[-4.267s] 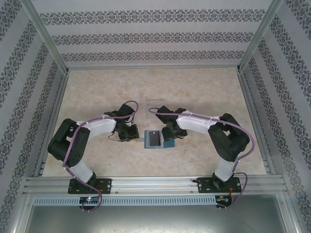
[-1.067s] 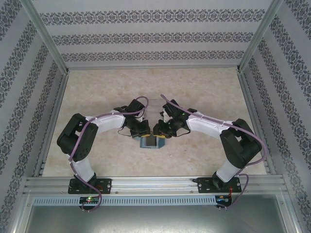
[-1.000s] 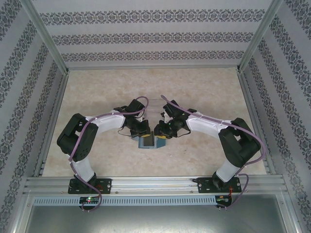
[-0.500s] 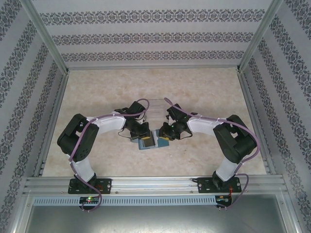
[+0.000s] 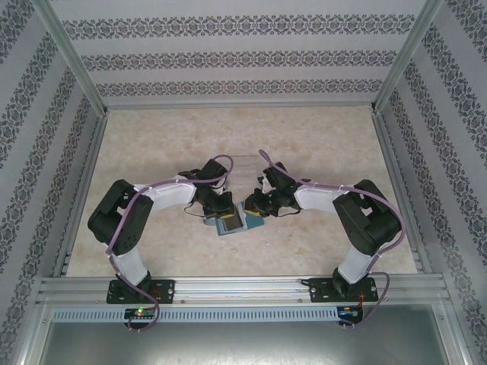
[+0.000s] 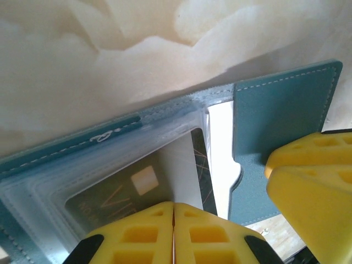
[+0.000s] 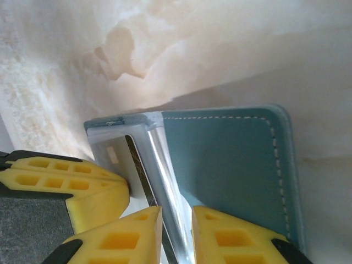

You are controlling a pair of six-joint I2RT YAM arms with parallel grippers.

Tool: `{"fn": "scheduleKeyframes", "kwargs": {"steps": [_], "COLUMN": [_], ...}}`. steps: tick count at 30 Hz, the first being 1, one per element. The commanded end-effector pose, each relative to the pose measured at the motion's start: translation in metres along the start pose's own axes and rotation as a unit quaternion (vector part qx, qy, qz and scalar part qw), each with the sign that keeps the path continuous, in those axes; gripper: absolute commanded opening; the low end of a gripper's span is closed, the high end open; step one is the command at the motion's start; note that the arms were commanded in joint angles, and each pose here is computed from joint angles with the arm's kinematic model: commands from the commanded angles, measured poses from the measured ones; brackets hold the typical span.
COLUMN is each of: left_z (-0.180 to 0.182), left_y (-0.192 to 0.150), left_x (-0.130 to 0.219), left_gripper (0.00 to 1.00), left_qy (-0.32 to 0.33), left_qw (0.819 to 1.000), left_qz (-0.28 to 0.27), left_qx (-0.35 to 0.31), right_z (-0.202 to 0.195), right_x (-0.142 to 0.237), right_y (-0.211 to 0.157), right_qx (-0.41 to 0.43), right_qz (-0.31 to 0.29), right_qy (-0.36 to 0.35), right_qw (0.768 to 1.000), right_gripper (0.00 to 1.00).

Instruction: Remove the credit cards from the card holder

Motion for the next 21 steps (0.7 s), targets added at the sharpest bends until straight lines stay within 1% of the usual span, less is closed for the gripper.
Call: {"fn": "scheduleKeyframes", "kwargs": {"steps": [1,7,10,12,16,21], "left_z": [0.0,0.006,0.009,0.014,0.029,0.035], "left_y": [-0.007,-0.008,-0.009,-0.01,-0.011,-0.012], "left_x": [0.014,0.028,0.028,0.027,0.027,0.025], "left_gripper": [0.11,0.12,0.12,0.1,0.07,0.04], "left_qy": [0.02,0.058,0.063,0.074,0.126,0.143], "left_qw": [1.0,0.997,0.997,0.996,0.99,0.988], "left_qz": [-0.02,-0.053,-0.049,-0.048,-0.061,-0.062], "left_qx": [-0.006,-0.012,-0.013,-0.008,-0.001,0.001], "right_z": [0.012,0.019,0.019,0.018,0.011,0.006], "right_x": [-0.005,-0.012,-0.014,-0.015,-0.016,-0.016], "right_y": [0.002,0.002,0.002,0.001,-0.001,-0.005], "right_qx": [0.018,0.035,0.036,0.036,0.024,0.018], "right_qz": [0.008,0.029,0.032,0.035,0.04,0.044], "right_qy": [0.027,0.027,0.029,0.027,0.009,-0.002], "right_qw": [0.999,0.999,0.998,0.998,0.999,0.999], "right_gripper": [0.23,0.23,0.23,0.23,0.23,0.23]}}
Point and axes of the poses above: each hand's point on the last joint's axis, 136 mm out from that joint toward the fingers, its own x axis back along the fingers, its own z axis along the line the jaws close on, y = z × x, the point moved 9 cm from there along x, back along the fingers, and after that the axes turned 14 degrees about x, right-handed, at the moved point
